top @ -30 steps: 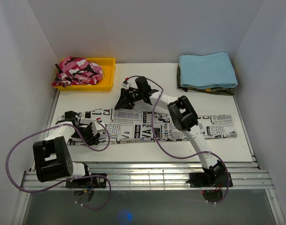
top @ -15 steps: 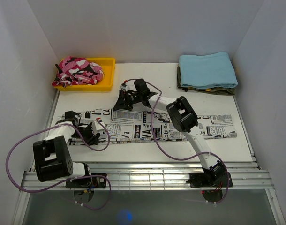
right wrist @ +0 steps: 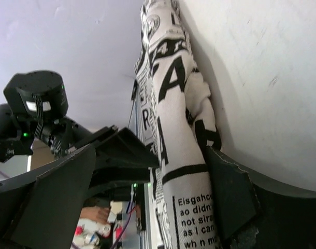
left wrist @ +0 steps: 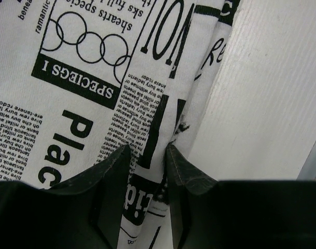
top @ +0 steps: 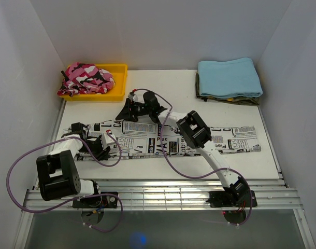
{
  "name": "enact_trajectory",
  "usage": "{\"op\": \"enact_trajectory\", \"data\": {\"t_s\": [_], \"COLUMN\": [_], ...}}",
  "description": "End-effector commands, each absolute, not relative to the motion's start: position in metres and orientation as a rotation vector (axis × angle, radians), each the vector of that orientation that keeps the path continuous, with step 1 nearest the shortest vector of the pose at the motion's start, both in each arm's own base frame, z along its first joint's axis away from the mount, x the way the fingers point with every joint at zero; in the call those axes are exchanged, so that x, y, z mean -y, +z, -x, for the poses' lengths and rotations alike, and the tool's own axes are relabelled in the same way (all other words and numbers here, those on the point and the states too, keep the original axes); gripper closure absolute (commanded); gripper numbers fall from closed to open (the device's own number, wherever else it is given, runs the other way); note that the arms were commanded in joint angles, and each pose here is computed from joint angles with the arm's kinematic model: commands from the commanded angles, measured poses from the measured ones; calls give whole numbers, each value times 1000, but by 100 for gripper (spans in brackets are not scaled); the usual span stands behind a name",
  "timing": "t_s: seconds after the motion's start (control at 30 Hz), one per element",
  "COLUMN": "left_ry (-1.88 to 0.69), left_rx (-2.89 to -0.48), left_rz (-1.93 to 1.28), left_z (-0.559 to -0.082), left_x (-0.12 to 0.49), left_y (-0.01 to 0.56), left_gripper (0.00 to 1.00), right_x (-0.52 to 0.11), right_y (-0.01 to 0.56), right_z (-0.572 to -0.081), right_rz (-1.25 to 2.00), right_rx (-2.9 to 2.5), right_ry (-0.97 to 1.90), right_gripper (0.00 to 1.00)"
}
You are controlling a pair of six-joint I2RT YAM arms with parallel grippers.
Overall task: Fold and stack the trousers
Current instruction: Fold the trousers
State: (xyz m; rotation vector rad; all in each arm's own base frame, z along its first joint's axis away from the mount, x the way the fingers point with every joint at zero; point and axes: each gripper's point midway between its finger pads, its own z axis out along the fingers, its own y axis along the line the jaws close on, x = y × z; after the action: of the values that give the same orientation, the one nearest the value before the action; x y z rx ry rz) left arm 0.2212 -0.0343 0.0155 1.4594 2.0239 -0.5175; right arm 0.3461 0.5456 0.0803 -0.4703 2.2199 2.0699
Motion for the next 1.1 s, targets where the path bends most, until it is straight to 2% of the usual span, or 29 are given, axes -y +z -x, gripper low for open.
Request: {"op": "enact_trajectory", "data": {"t_s": [0.0,0.17,0.5,0.67,0.7,0.83,1.07], "left_ry": [-515,-513,-532,-546,-551,-548,-548], "left_rx": [-2170,-2195,-2229,-2224,-2227,-2218,-2215], "left_rz": [-1518,-1526,-1502,-1497,-1493,-1494,-1495], "left_z": [-194,-185,-187,-189,-189,-192,-189], "left_x": [21,19,17,19,19,19,21], "left_y": [-20,-24,-27,-27,-27,-26,-26], "left_gripper": [55,56,57,57,57,57,58], "right_x": [-555,-553,-555,-531,-526,-511,-503], "right_y": [90,102,148,131,125,111,135], "right_z": [-375,-408,-405,-399,-396,-383,-370], "right_rz": [363,243,264,427,525,693,816], "right_rx": [-2075,-1981,-1854,-2027,-2077,-2144,-2043], "right_ry": [2021,1969,2047,1899,1797,1675,1713], "right_gripper": [10,10,9,0,6,11,21]}}
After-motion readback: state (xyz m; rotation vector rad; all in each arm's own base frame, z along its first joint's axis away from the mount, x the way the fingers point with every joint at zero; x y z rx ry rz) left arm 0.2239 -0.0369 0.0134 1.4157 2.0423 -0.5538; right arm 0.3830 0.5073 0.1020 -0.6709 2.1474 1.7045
